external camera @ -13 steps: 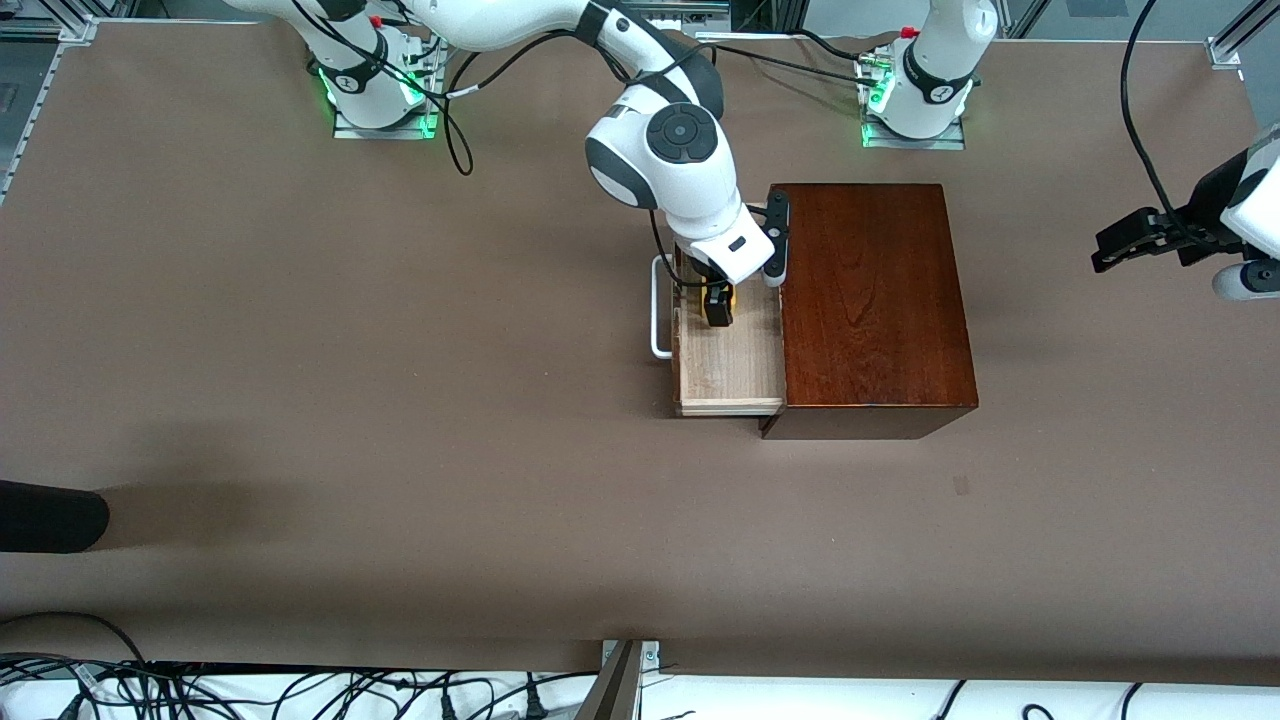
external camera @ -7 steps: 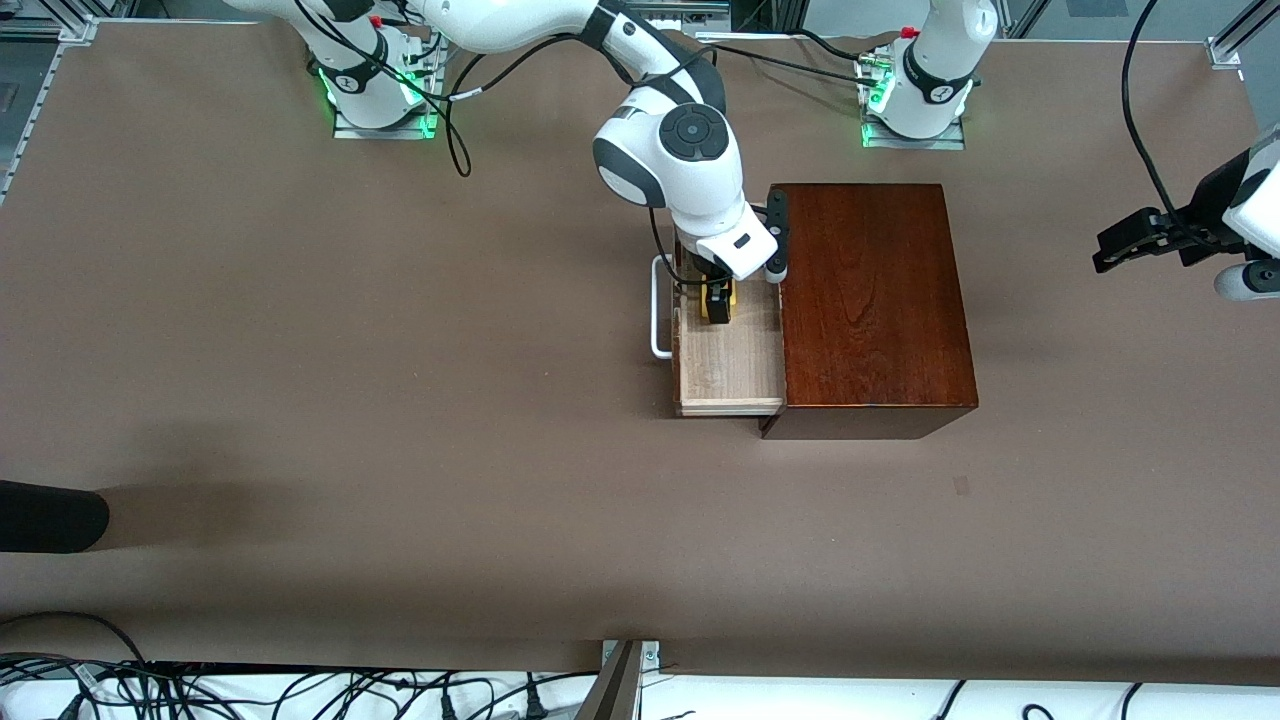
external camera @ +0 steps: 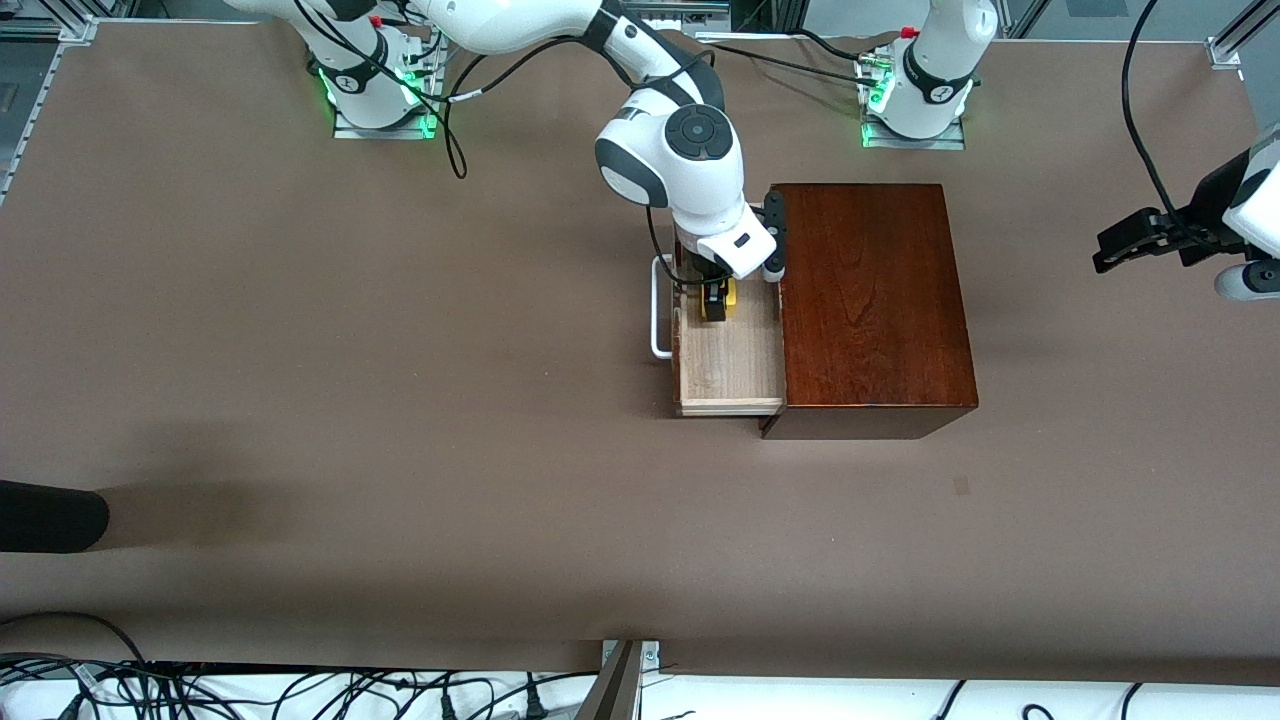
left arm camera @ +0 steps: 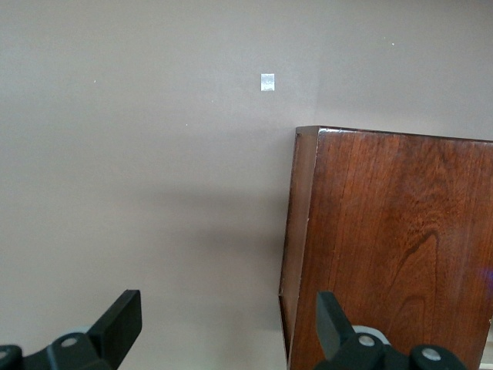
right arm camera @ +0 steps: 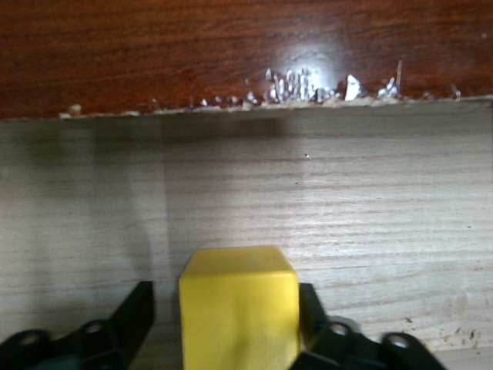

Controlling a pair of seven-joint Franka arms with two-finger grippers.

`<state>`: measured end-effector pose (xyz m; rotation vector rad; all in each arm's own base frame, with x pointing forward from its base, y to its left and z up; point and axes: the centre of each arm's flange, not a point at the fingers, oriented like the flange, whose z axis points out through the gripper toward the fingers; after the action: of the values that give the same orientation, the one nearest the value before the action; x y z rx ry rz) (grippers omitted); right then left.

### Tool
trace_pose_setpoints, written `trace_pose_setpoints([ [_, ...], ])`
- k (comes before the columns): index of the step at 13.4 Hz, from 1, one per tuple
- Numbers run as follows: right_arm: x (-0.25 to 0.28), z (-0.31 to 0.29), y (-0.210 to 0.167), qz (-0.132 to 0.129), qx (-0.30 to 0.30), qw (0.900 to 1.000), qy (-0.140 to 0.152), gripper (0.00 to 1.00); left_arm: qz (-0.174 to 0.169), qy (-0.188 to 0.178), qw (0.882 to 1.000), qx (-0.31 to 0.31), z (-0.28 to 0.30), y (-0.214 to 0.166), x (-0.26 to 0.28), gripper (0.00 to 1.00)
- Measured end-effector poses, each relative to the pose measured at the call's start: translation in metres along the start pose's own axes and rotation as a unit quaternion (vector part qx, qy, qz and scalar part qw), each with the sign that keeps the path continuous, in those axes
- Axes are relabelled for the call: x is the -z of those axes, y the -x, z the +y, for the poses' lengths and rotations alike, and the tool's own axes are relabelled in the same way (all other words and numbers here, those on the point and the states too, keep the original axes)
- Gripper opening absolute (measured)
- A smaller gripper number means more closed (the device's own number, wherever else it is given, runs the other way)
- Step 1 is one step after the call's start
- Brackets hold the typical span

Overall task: Open drawer, take yellow block, close drawer
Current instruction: 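Close the right gripper on the yellow cube and lift it, then carry the yellow cube away from the box with the right gripper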

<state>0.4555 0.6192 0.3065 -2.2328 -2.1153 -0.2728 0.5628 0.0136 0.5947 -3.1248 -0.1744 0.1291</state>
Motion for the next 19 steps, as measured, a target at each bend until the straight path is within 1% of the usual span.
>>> trace_pose_setpoints([
  [1,-0.001,0.0,0.0,-0.001,0.0,1.0,0.0,0.62,0.003,0.0,1.0,0.0,0.0,-0.001,0.001,1.0],
  [2,-0.001,0.0,0.0,-0.001,0.0,1.0,0.0,0.55,0.005,0.0,1.0,0.0,0.0,-0.001,0.001,1.0],
  [7,-0.001,0.0,0.0,-0.002,0.0,1.0,0.0,0.55,0.006,0.001,1.0,0.0,0.0,-0.001,0.001,1.0],
  [9,0.003,0.001,0.0,-0.006,-0.001,1.0,-0.002,0.55,0.006,0.001,1.0,0.0,0.0,-0.001,0.001,1.0],
  [14,0.052,0.012,-0.008,-0.033,-0.035,0.999,-0.013,0.55,0.006,0.001,1.0,0.0,0.0,-0.002,0.001,1.0],
  [16,0.068,0.016,-0.006,-0.043,-0.06,0.997,-0.015,0.55,0.007,0.001,1.0,0.0,0.0,-0.002,0.001,1.0],
  [19,0.105,0.036,0.011,-0.056,-0.106,0.993,-0.012,0.55,0.007,0.001,1.0,0.0,0.0,-0.002,0.001,1.0],
])
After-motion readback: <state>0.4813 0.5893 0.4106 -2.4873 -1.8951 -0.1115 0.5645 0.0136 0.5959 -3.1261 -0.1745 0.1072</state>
